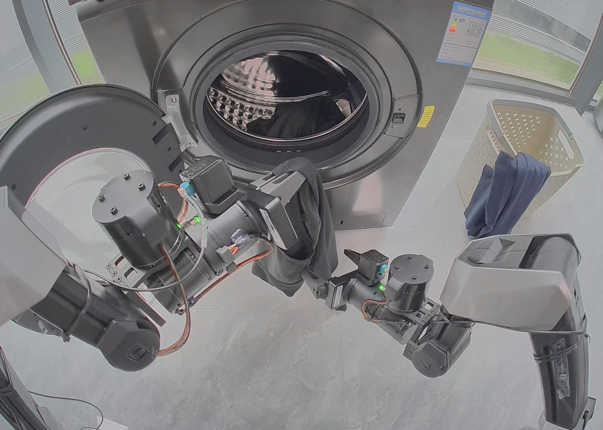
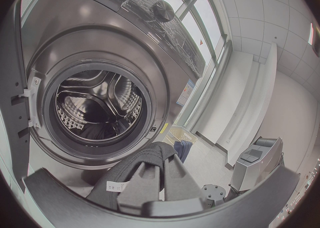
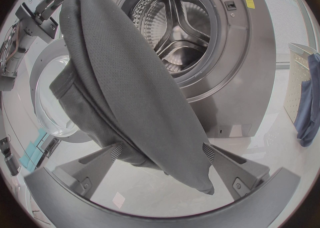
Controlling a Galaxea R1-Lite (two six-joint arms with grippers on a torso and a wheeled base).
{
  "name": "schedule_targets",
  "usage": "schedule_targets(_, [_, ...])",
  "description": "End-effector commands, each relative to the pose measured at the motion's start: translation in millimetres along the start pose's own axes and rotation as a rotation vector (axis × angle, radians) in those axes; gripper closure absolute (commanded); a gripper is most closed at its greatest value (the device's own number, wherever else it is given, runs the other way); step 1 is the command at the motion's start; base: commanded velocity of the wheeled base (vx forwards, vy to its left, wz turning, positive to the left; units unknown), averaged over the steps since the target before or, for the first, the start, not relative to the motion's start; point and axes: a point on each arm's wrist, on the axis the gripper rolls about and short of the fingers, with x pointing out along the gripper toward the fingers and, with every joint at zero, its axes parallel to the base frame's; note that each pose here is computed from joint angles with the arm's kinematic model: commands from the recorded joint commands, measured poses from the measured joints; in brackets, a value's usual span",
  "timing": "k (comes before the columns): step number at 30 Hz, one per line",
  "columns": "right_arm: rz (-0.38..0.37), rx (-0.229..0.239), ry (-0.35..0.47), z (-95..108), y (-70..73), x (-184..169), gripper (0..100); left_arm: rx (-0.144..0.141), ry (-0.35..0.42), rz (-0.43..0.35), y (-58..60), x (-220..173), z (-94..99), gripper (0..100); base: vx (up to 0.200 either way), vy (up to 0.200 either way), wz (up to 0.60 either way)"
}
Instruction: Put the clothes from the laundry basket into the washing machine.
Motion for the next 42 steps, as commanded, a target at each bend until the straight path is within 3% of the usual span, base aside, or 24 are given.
schedule_targets(1, [0.001,0.002,-0.039,10,-0.1,4,0,-0.001,0.002,0.0,-0.2,0,-0.6,100,0.0,0.0,0.0])
schedule_targets(5, [-0.017,0.003,-0.077,28,-7.0,0,0,-0.001,0.002,0.0,-0.2,0,-0.6,100,0.0,0.0,0.0])
schedule_targets(10, [-0.064,-0.007,-0.118,56,-27.3,-15,0,0.001,0.001,-0.001,-0.4,-1,0.2,100,0.0,0.0,0.0])
schedule_targets(22, [-0.114,-0.021,-0.102,62,-51.3,-29,0,-0.002,0.004,-0.009,-3.3,0,-0.6,100,0.0,0.0,0.0])
schedule_targets(25, [-0.107,-0.019,-0.103,62,-49.0,-29,0,-0.002,0.004,-0.009,-3.3,-1,-0.7,100,0.0,0.0,0.0])
schedule_targets(29, [-0.073,-0.016,-0.106,61,-35.9,-26,0,-0.001,0.002,-0.008,-3.3,0,-0.2,100,0.0,0.0,0.0])
schedule_targets(30, [-0.043,-0.013,-0.102,58,-24.7,-24,0,-0.002,-0.001,-0.01,-3.9,0,0.1,100,0.0,0.0,0.0])
schedule_targets(34, [0.002,-0.011,-0.097,51,-6.7,-18,0,-0.001,-0.003,-0.01,-3.8,1,0.2,100,0.0,0.0,0.0])
schedule_targets(42, [0.018,-0.01,-0.112,39,-1.1,2,0,-0.001,-0.003,-0.01,-4.0,0,0.7,100,0.0,0.0,0.0])
